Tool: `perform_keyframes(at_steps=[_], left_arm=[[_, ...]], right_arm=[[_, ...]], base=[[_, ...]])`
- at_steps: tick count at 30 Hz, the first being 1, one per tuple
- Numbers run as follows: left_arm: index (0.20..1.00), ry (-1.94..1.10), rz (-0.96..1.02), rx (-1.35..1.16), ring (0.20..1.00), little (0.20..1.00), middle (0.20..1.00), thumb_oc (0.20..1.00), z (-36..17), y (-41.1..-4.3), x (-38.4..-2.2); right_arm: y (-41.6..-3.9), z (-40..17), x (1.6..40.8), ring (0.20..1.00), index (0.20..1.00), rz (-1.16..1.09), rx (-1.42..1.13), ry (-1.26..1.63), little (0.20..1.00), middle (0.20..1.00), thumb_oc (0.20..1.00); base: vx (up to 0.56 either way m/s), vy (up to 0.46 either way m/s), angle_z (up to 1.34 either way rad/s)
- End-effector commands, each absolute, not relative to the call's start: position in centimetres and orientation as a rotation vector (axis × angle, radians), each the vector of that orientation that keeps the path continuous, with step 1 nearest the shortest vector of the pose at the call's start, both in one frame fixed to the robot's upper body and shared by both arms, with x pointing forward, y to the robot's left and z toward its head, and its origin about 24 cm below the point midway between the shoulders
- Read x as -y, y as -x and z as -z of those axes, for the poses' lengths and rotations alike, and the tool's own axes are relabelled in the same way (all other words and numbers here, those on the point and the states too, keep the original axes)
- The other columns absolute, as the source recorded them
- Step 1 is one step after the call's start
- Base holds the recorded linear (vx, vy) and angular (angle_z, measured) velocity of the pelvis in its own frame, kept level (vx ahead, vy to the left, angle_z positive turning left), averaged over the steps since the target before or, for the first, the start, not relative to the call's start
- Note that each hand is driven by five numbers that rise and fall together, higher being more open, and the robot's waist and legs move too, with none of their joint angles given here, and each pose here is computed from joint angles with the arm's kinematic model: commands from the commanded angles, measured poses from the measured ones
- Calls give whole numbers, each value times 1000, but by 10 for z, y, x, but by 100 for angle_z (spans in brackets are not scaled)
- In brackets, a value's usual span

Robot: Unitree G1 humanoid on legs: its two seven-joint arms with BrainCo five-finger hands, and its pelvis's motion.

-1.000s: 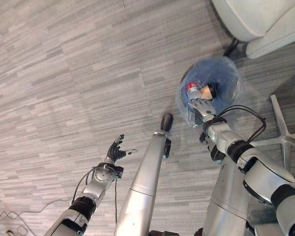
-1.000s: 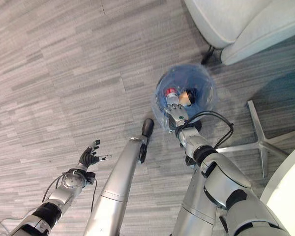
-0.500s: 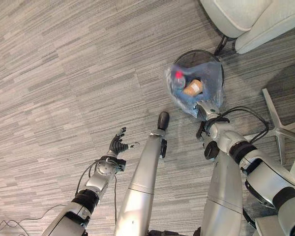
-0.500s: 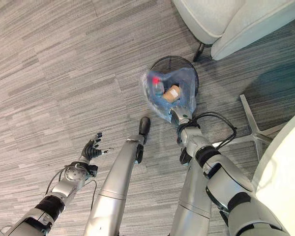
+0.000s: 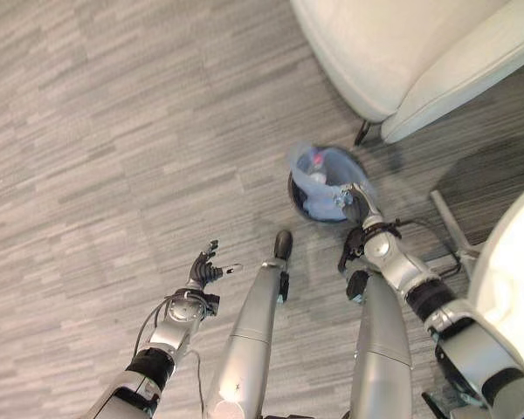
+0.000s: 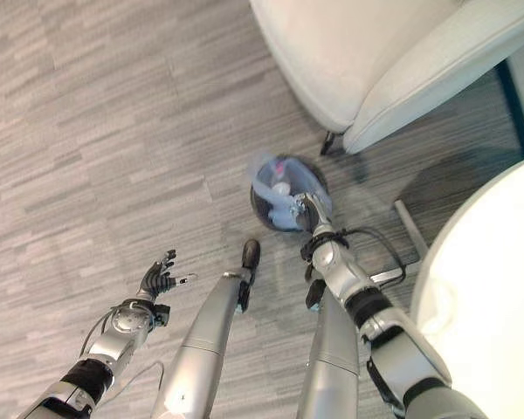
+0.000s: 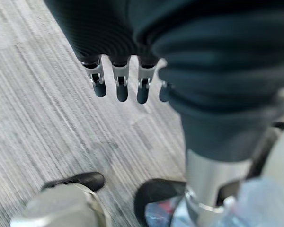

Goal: Gather garbage on tea table into small bin, then transfer packed bag to large trash can.

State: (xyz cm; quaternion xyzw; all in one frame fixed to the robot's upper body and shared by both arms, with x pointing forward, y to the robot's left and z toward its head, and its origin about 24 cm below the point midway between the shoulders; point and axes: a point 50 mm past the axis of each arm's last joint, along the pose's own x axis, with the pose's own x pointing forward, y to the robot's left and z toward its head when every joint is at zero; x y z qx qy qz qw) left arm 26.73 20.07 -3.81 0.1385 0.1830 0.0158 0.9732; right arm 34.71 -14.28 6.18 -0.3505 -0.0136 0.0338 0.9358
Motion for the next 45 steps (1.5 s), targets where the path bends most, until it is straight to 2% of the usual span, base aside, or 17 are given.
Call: perform_keyframes(at_steps=[1, 11, 17, 22, 26, 32, 38, 45], left_arm=[[1000, -276, -82, -387, 1000, 1000, 1000, 1000, 41, -261, -215], [1000, -269, -107, -481, 1000, 1000, 1000, 1000, 62, -221, -231], [1000, -278, -132, -551, 1000, 1000, 1000, 1000, 74, -193, -242], [1000, -269, -133, -586, 1000, 1000, 1000, 1000, 80, -171, -244], [1000, -282, -126, -566, 1000, 1000, 1000, 1000, 76, -174, -245], [1000, -328, -116, -492, 1000, 1000, 1000, 1000, 61, -198, -248], [1000, -305, -55, -408, 1000, 1000, 1000, 1000, 48, -218, -230], [1000, -331, 71, -218, 1000, 1000, 1000, 1000, 10, -238, -209]], right_arm=[[-342, -98, 123, 200, 200, -148, 210, 475, 200, 200, 200], [-304, -109, 126, 200, 200, -251, 319, 331, 200, 200, 200], [-291, -111, 131, 200, 200, -294, 348, 398, 200, 200, 200], [-287, -124, 116, 200, 200, -379, 420, 464, 200, 200, 200], [-287, -131, 112, 200, 200, -396, 456, 474, 200, 200, 200], [-292, -137, 120, 200, 200, -330, 485, 520, 200, 200, 200], [-297, -137, 135, 200, 200, -282, 456, 539, 200, 200, 200], [-291, -133, 140, 200, 200, -305, 426, 498, 200, 200, 200]], base=[[64, -19, 2], [79, -2, -6], [141, 59, -20], [98, 97, -57], [-68, 6, -29], [-241, -140, 52], [-321, -231, 96], [-193, 41, 88]])
